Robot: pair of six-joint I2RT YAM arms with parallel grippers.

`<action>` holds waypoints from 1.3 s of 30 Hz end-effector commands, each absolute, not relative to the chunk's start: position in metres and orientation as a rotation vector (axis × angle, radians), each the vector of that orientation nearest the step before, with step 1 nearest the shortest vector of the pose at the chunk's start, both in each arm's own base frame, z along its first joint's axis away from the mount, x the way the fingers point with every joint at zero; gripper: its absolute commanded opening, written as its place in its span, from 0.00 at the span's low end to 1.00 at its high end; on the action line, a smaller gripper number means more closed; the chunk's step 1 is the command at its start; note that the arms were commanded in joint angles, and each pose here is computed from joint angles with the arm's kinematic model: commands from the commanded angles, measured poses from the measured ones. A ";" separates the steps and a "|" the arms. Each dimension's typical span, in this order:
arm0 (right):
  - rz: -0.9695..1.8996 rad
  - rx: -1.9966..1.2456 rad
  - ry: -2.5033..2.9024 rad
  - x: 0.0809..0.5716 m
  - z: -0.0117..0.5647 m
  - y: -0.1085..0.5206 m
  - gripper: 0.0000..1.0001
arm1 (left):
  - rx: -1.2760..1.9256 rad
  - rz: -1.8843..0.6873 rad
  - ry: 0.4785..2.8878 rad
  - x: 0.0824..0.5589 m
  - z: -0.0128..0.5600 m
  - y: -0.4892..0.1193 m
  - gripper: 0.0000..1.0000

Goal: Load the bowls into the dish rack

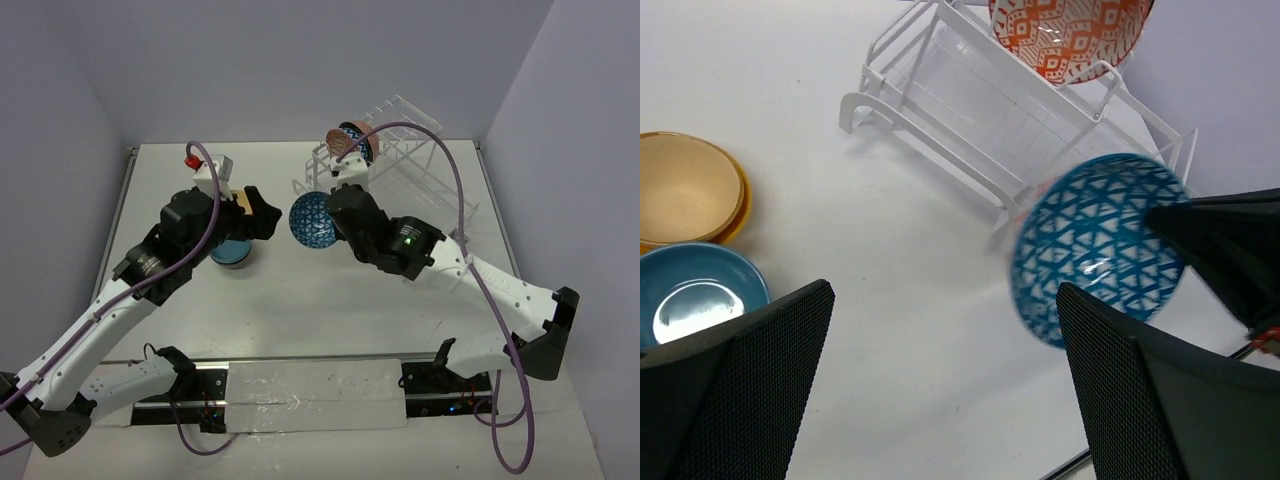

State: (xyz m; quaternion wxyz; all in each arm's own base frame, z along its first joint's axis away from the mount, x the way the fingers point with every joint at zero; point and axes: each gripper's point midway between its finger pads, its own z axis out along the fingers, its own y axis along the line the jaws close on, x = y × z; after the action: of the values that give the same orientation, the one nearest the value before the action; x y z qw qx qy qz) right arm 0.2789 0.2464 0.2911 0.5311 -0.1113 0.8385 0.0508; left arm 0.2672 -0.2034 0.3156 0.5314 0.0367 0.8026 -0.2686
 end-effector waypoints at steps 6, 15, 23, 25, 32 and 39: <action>-0.260 -0.091 1.691 0.293 0.426 0.136 0.00 | -0.066 -0.680 1.958 0.303 0.304 -0.160 0.99; -0.678 0.065 1.478 0.324 0.506 0.057 0.00 | -0.260 -0.449 2.015 0.322 0.255 -0.090 0.99; -0.841 -0.048 1.395 0.389 0.531 0.066 0.00 | -0.291 -0.352 2.068 0.324 0.221 -0.073 0.99; -0.862 -0.064 1.394 0.402 0.530 0.067 0.00 | -0.298 -0.332 2.059 0.322 0.220 -0.069 0.99; -0.860 -0.198 1.395 0.458 0.497 0.090 0.00 | -0.310 -0.310 2.048 0.321 0.219 -0.065 0.99; -0.834 -0.323 1.412 0.483 0.464 0.110 0.00 | -0.313 -0.292 2.061 0.322 0.216 -0.063 0.99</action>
State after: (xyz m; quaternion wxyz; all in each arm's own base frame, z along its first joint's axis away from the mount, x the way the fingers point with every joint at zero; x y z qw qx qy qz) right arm 0.4840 0.1072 0.4343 0.6196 -0.1683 0.6570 -0.3951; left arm 0.3163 -0.0680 0.2072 0.4750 -0.1319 0.8603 -0.1299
